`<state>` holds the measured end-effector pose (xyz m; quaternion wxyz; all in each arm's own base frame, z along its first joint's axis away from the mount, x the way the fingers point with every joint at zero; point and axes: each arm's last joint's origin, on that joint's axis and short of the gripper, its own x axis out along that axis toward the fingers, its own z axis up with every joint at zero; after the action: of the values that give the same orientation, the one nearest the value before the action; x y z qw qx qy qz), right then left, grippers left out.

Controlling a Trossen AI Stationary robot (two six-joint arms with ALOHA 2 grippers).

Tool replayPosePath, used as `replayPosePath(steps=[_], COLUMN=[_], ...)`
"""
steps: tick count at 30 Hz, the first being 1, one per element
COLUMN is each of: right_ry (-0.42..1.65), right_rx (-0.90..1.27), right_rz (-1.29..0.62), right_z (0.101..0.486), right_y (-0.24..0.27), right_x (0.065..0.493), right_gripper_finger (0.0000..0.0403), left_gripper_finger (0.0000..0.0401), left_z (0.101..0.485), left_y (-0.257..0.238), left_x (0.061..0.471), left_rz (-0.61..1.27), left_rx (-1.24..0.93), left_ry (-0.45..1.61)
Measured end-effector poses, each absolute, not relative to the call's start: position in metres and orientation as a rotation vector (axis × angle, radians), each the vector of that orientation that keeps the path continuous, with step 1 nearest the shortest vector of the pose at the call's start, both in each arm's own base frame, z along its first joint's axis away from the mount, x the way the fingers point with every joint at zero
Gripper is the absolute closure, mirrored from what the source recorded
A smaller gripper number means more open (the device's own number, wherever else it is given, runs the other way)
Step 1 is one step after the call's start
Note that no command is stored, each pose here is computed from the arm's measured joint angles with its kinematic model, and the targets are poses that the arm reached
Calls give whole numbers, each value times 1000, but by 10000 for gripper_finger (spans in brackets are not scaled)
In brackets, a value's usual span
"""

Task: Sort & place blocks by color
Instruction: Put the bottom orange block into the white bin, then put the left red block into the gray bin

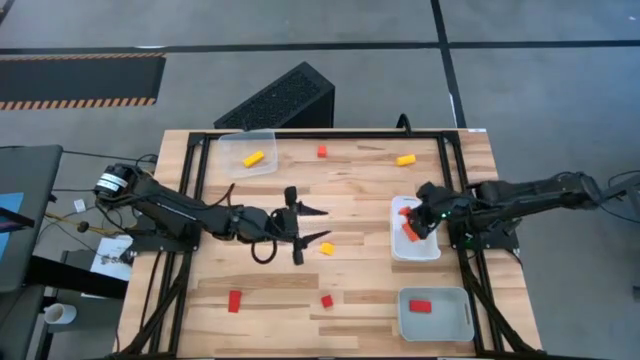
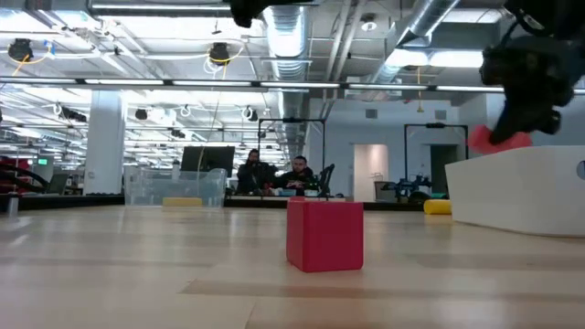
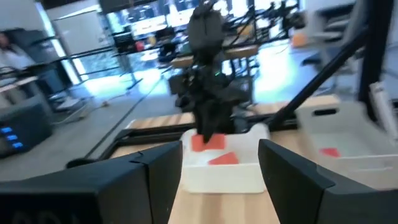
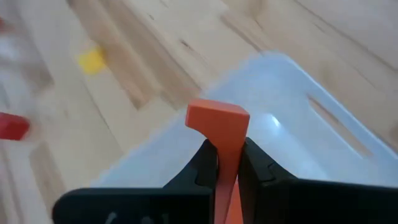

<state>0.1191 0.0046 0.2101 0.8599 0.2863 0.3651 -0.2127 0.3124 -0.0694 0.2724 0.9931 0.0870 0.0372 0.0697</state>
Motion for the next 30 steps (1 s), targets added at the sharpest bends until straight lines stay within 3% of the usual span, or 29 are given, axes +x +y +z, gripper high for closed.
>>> replayPosePath(steps=[15, 30], right_ry=[855, 802], right_rx=[612, 539], right_rz=[-530, -570], right_z=[203, 205], right_y=[5, 1], right_x=[111, 113], right_gripper_finger=[358, 203], left_gripper_finger=[212, 212], left_z=[226, 221], left_y=[-46, -42], left_x=[278, 277], left_rz=[150, 178], left_rx=[-23, -50], left_ry=[-160, -135])
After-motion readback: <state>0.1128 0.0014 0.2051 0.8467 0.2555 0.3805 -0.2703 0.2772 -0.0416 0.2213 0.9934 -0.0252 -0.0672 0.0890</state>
